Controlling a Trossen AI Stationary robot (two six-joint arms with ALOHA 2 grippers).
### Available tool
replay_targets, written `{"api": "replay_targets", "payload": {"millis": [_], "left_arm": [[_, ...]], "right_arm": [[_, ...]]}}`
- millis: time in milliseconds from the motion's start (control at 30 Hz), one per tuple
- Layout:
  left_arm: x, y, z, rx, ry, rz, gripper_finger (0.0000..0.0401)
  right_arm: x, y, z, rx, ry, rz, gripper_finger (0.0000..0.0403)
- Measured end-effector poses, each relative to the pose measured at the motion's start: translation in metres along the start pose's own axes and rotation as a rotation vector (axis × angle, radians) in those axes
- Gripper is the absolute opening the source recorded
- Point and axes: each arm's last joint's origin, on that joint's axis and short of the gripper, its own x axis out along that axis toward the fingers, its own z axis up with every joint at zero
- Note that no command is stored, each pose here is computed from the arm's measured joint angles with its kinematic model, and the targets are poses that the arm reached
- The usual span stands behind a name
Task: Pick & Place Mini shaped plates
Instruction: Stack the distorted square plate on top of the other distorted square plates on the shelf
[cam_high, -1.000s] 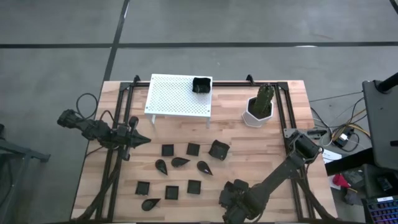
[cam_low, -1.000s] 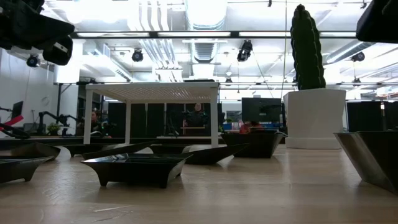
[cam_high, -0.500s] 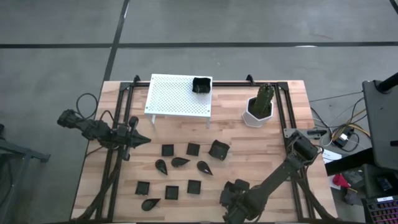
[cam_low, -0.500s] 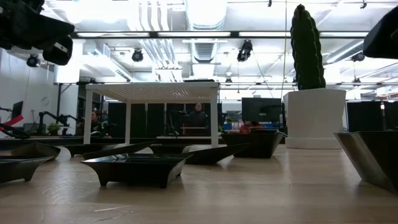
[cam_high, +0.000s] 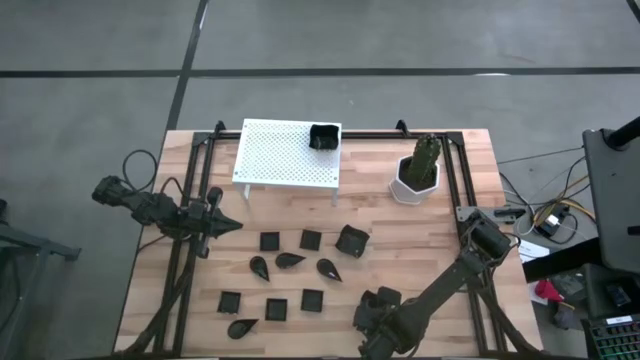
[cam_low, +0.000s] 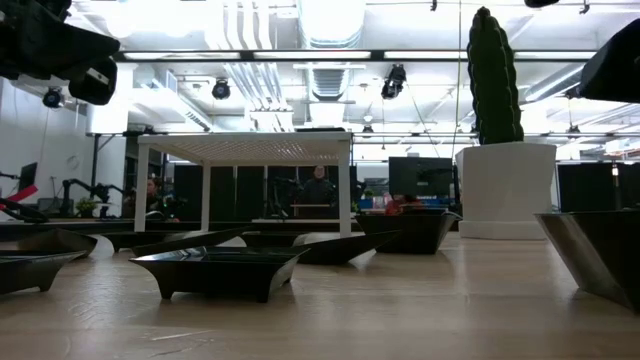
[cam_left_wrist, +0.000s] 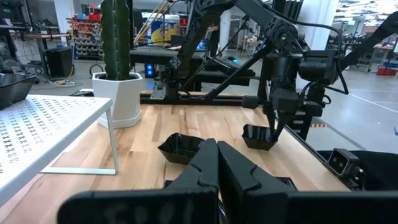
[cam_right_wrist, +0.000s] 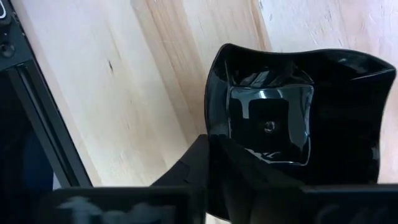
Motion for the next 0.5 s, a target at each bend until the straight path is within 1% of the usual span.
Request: {"api": "replay_targets", "payload": {"millis": [67, 233, 367, 500], "left_arm": [[0.000, 0.000, 0.000, 0.000, 0.000, 0.000, 0.0000], [0.000, 0.000, 0.000, 0.000, 0.000, 0.000, 0.0000], [0.000, 0.000, 0.000, 0.000, 0.000, 0.000, 0.0000], [0.000, 0.000, 0.000, 0.000, 0.000, 0.000, 0.0000]], "right_arm": [[0.000, 0.000, 0.000, -0.007, 0.000, 0.000, 0.0013], [-0.005, -0.001, 0.001, -0.027, 0.001, -0.003, 0.0009], [-0.021, -0.003, 0.007, -0.066, 0.017, -0.052, 0.0008], [-0.046, -0.003, 0.022, -0.125, -0.030, -0.098, 0.0008]]}}
